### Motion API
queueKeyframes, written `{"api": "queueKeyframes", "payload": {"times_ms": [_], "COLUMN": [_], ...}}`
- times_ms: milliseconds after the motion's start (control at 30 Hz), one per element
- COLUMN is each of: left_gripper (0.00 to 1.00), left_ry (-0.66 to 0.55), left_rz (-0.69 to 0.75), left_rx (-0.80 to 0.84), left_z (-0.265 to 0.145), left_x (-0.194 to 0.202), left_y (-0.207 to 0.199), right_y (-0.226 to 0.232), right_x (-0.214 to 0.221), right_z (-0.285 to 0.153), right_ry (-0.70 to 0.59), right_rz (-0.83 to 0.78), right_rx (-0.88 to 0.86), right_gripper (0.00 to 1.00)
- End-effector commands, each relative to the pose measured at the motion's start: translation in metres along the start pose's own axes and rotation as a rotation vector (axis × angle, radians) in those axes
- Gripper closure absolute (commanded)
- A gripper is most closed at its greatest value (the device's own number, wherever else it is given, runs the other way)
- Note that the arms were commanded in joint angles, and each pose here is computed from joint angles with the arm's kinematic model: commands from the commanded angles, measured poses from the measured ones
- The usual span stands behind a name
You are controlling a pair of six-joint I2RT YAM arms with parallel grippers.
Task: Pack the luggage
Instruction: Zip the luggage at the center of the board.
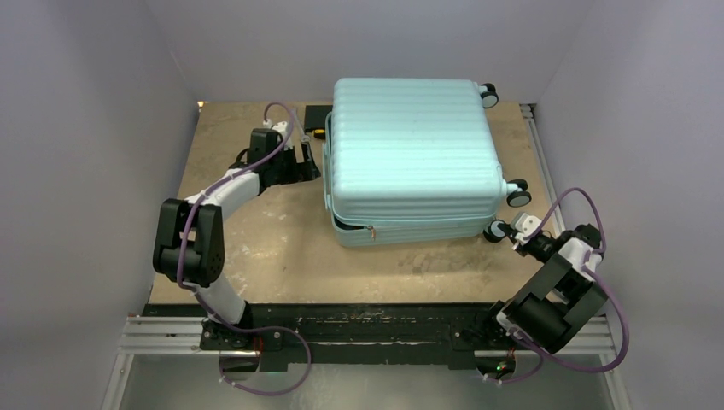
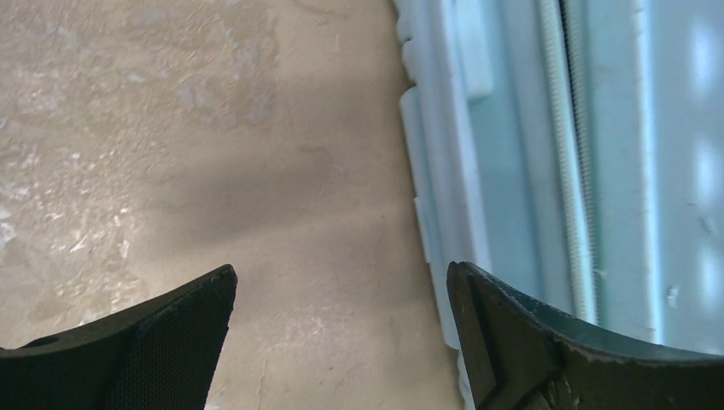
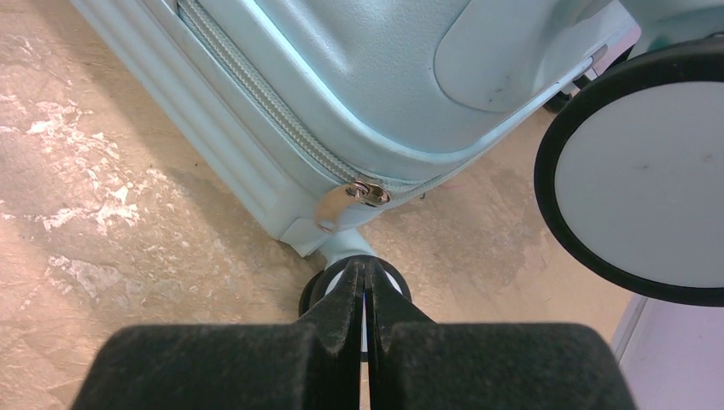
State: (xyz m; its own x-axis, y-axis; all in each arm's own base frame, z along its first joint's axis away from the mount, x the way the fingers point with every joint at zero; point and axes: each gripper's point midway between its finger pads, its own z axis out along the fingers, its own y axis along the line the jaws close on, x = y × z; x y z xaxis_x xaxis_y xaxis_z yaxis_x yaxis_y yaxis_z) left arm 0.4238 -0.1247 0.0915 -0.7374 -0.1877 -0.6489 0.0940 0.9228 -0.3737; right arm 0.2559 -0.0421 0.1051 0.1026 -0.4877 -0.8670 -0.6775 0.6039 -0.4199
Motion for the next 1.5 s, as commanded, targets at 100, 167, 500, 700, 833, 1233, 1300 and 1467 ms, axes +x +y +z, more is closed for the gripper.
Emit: {"api": "queueKeyframes", "payload": {"times_ms": [100, 167, 500, 700, 833, 1233, 1300, 1467], "left_gripper": [0.07, 0.08, 0.09, 0.10, 0.11, 0.28, 0.31, 0.42], "left_ry": [-0.134, -0.121, -0.104, -0.090, -0.086, -0.034, -0.025, -0.006], "left_rz": [-0.017, -0.027, -0.042, -0.020, -0.010, -0.005, -0.004, 0.004], "left_rx": [0.127, 0.130, 0.141, 0.127, 0.090, 0.047, 0.050, 0.062], "left_z": [-0.016, -0.010, 0.009, 0.016, 0.021, 0.036, 0.038, 0.042], "left_x": [-0.044, -0.040, -0.032, -0.025, -0.024, -0.008, -0.005, 0.002], "left_y": [-0.030, -0.029, -0.028, -0.036, -0.034, -0.027, -0.029, -0.035], "right_y": [-0.009, -0.009, 0.004, 0.012, 0.028, 0.043, 0.037, 0.011], "right_x": [-0.007, -0.007, -0.005, -0.009, -0.011, -0.017, -0.024, -0.042], "right_z": [-0.004, -0.003, -0.003, -0.004, -0.005, -0.005, -0.004, -0.003], "right_ry": [0.006, 0.005, 0.017, 0.024, 0.025, 0.028, 0.000, -0.071], "right_rz": [-0.065, -0.063, -0.102, -0.130, -0.167, -0.222, -0.252, -0.271], "right_rx": [0.011, 0.010, -0.024, -0.040, -0.087, -0.111, -0.064, 0.056], "right_gripper": [1.00, 1.00, 1.00, 0.91, 0.66, 0.47, 0.46, 0.45]}}
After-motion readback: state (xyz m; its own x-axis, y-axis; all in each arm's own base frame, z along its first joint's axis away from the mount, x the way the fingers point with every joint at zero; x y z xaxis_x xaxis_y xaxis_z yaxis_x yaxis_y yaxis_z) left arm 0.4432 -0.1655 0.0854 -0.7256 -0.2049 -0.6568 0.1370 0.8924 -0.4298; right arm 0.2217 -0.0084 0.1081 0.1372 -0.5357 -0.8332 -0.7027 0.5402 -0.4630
